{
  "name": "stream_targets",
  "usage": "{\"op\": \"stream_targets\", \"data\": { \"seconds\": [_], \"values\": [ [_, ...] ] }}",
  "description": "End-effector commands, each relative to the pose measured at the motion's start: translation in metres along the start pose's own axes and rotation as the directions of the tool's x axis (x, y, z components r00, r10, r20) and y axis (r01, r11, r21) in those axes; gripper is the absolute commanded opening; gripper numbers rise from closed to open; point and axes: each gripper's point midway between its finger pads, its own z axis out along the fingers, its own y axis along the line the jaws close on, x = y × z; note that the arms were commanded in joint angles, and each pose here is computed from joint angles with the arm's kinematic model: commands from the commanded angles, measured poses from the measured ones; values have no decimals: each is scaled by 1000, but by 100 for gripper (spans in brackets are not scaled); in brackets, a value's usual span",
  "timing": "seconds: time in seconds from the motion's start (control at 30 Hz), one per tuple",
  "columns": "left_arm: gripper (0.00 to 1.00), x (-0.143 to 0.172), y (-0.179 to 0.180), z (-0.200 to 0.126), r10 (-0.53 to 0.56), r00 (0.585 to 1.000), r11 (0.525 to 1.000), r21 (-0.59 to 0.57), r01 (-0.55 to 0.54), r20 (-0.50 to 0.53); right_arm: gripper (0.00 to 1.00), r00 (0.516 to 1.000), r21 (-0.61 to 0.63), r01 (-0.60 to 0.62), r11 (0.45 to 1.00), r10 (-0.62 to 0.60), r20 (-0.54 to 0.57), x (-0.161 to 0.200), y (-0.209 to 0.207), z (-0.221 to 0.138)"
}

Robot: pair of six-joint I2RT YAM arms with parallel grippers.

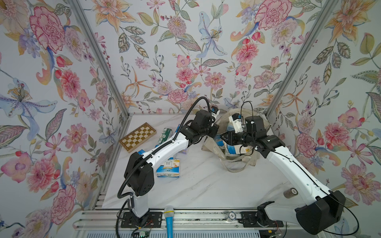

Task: Put tissues into the canvas bag
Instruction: Adjust the canvas bag at the center of the board.

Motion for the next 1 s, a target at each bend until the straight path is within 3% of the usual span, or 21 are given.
{"op": "stream_targets", "data": {
  "seconds": [0.0, 0.2, 0.4, 0.57, 0.73, 0.97],
  "values": [
    [0, -11, 10, -5, 12, 1000, 1000, -20, -12, 20, 28, 997, 30, -76, 997, 77, -27, 15, -9, -1],
    [0, -11, 17, -9, 14, 1000, 999, -31, -13, 22, 24, 987, 241, -97, 966, 124, -98, 35, -56, -6],
    [0, -11, 21, -12, 10, 1000, 999, -37, -9, 26, 21, 977, 446, -78, 892, 157, -142, 45, -103, -15],
    [0, -7, 24, -14, 4, 1000, 999, -38, -4, 20, 22, 981, 676, -4, 737, 133, -140, 39, -147, -44],
    [0, -2, 25, -13, 0, 1000, 999, -36, 1, 10, 26, 990, 789, -10, 614, 119, -81, 21, -175, -64],
    [0, 9, 23, -10, -9, 1000, 1000, -17, 8, -7, 26, 993, 759, -41, 650, 111, -41, 6, -178, -33]
  ]
}}
